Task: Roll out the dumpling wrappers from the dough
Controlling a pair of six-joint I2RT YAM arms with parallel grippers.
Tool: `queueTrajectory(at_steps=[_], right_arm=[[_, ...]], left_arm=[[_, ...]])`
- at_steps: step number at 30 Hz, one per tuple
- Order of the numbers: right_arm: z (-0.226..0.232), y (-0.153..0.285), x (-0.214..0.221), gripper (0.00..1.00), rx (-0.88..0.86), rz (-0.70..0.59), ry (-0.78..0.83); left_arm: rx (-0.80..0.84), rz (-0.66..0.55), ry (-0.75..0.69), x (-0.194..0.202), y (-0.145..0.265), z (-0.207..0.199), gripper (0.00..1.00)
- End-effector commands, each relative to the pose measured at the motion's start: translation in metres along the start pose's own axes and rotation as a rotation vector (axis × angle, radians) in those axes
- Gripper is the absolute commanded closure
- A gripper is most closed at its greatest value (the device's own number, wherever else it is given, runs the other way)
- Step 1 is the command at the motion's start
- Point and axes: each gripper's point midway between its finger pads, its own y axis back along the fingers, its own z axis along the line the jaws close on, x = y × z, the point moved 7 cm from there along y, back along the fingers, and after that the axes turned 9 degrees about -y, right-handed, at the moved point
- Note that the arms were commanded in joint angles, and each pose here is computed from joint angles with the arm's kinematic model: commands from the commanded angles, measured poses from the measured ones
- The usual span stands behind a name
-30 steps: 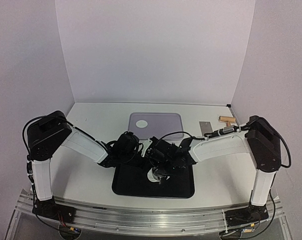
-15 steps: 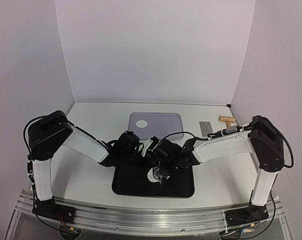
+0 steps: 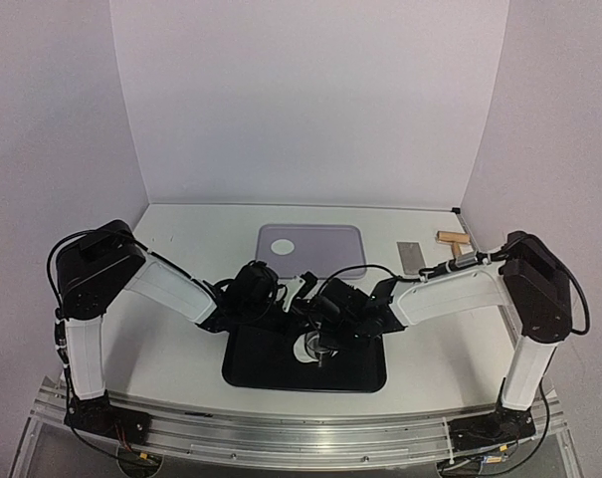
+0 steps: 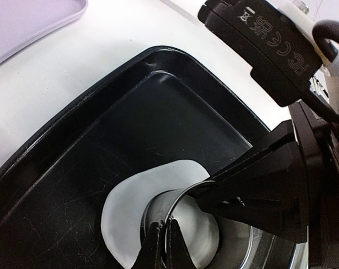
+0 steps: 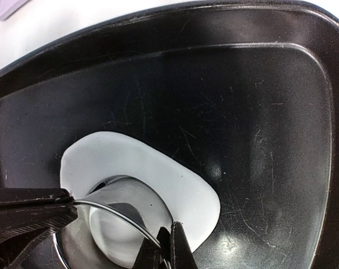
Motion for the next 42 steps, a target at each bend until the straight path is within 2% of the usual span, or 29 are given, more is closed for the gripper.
queueTrajectory(at_steps=[1, 5, 8, 13, 17, 19, 23, 28, 31, 38, 42], right_arm=[[-0.082, -0.023, 0.002, 1.00, 0.427, 0.005, 0.048], [-0.037, -0.035, -0.007, 1.00, 0.351, 0.015, 0.097], [-0.028, -0.032, -0.011, 1.00, 0.324, 0.007, 0.100], [-0.069, -0.020, -0.002, 1.00, 0.390, 0.009, 0.062], [-0.103, -0.015, 0.010, 1.00, 0.452, 0.025, 0.014], [-0.102, -0.016, 0.009, 1.00, 0.453, 0.023, 0.016], [-0.062, -0.029, -0.001, 1.00, 0.394, 0.011, 0.072], [-0.022, -0.036, -0.012, 1.00, 0.319, 0.006, 0.104], [-0.033, -0.030, -0.010, 1.00, 0.331, 0.003, 0.089], [-0.097, -0.007, 0.006, 1.00, 0.422, 0.007, 0.013], [-0.082, -0.008, -0.002, 1.00, 0.396, -0.025, 0.044]], left_arm=[[-0.014, 0.584, 0.150, 0.143, 0.015, 0.001, 1.00], [-0.041, 0.592, 0.161, 0.143, 0.017, 0.004, 1.00], [-0.096, 0.581, 0.188, 0.143, 0.025, 0.019, 1.00], [-0.099, 0.583, 0.200, 0.144, 0.025, 0.023, 1.00], [-0.021, 0.587, 0.156, 0.144, 0.019, 0.005, 1.00], [0.042, 0.582, 0.139, 0.142, 0.015, -0.007, 1.00], [0.061, 0.582, 0.130, 0.138, 0.014, -0.010, 1.00], [-0.020, 0.564, 0.148, 0.138, 0.022, 0.009, 1.00], [-0.052, 0.558, 0.164, 0.137, 0.024, 0.019, 1.00], [0.040, 0.563, 0.155, 0.136, 0.018, 0.005, 1.00], [0.040, 0.549, 0.148, 0.131, 0.014, 0.003, 1.00]])
